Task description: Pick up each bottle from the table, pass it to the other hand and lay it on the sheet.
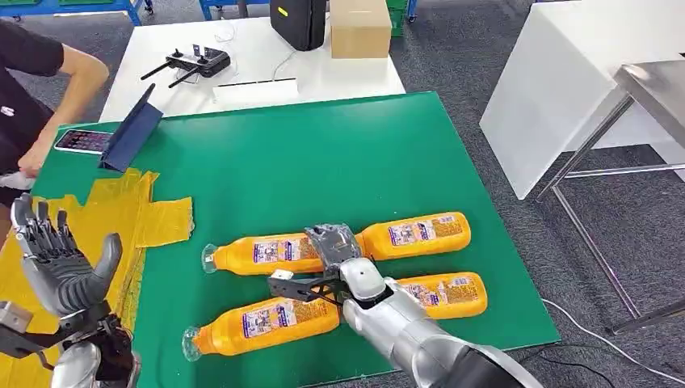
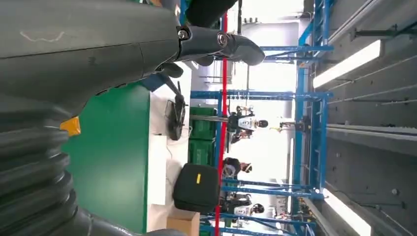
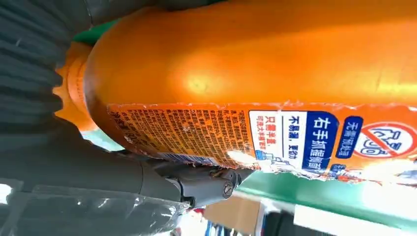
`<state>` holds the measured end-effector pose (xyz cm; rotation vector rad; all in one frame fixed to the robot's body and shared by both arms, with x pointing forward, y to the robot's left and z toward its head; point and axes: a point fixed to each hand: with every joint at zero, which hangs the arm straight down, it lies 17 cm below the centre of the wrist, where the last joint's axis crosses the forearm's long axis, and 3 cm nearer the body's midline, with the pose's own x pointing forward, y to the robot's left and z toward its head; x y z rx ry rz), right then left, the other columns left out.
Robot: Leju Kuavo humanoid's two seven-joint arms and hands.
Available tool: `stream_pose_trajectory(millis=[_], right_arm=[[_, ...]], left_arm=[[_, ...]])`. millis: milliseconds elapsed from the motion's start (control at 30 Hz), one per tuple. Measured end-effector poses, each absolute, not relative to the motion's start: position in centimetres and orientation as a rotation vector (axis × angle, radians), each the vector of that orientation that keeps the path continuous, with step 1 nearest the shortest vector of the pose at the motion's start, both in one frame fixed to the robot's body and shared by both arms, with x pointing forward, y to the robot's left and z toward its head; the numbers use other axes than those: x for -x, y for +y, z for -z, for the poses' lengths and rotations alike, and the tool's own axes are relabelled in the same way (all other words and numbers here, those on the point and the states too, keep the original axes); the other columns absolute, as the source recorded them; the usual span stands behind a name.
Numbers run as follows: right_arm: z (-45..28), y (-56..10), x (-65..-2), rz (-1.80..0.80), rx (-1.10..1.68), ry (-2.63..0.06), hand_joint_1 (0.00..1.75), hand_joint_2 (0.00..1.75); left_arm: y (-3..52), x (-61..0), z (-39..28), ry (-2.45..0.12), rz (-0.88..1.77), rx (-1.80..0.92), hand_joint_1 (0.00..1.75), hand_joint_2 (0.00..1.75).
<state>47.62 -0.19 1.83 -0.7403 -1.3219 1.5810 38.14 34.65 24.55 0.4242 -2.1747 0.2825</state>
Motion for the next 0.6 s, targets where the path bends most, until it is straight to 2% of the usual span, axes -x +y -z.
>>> stream_pose_trajectory(millis=[500,600], right_arm=[[-3.5,-1.7,-48.7,-1.539,0.890,-1.408,1.75,1.75],[-5.6,-1.6,-48.8,-1.418,0.893,-1.546,1.75,1.75]], left_arm=[[34.6,-37.7,-24.2,-2.166,-0.278,-0.420,0.00,1.75],[34.5,-37.5,-24.3,-2.169,-0.278,-0.419,0.00,1.75]])
